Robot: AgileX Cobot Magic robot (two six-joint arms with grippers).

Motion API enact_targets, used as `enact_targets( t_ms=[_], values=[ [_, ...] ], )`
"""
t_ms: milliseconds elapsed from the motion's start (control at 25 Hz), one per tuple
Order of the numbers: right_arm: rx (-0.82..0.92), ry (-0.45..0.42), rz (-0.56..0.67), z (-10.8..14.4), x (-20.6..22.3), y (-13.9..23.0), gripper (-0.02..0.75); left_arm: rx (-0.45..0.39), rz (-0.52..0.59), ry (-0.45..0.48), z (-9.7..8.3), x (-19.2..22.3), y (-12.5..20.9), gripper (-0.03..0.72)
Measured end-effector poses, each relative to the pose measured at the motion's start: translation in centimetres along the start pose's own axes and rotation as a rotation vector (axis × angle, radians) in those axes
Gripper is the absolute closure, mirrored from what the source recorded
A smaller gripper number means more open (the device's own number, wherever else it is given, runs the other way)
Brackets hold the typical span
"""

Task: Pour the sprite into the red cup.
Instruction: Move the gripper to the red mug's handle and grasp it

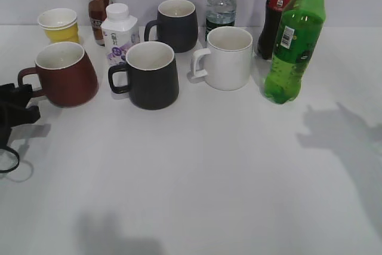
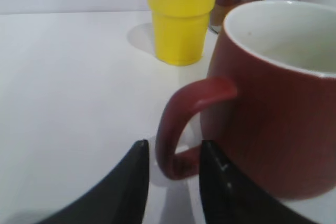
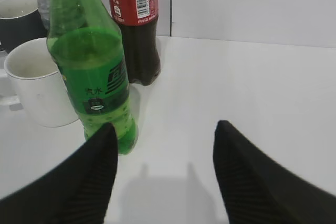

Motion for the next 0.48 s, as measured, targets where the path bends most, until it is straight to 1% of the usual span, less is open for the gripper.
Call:
enact_targets(
  t_ms=[240,480],
  values=[
    [0.000,0.000,0.000,0.0,0.0,0.0,0.300,0.001,-0.033,-0.003,0.2,2.2,-0.8,0.428],
    [0.001,0.000,0.005,0.0,0.0,0.1,0.300,0.001,-0.032,-0.003,0.3,5.3,-0.5,0.429]
  ],
)
Point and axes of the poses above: a point on each arm's last joint axis where the gripper is mounted, x pointing out along that axis toward the gripper, z along the wrist's bending axis when the last joint is at zero, y = z × x, the point moved 4 cm from there along x, pointing out along that axis toward the gripper, and after that the axes turned 4 degrees about x, right-handed, at the moved point
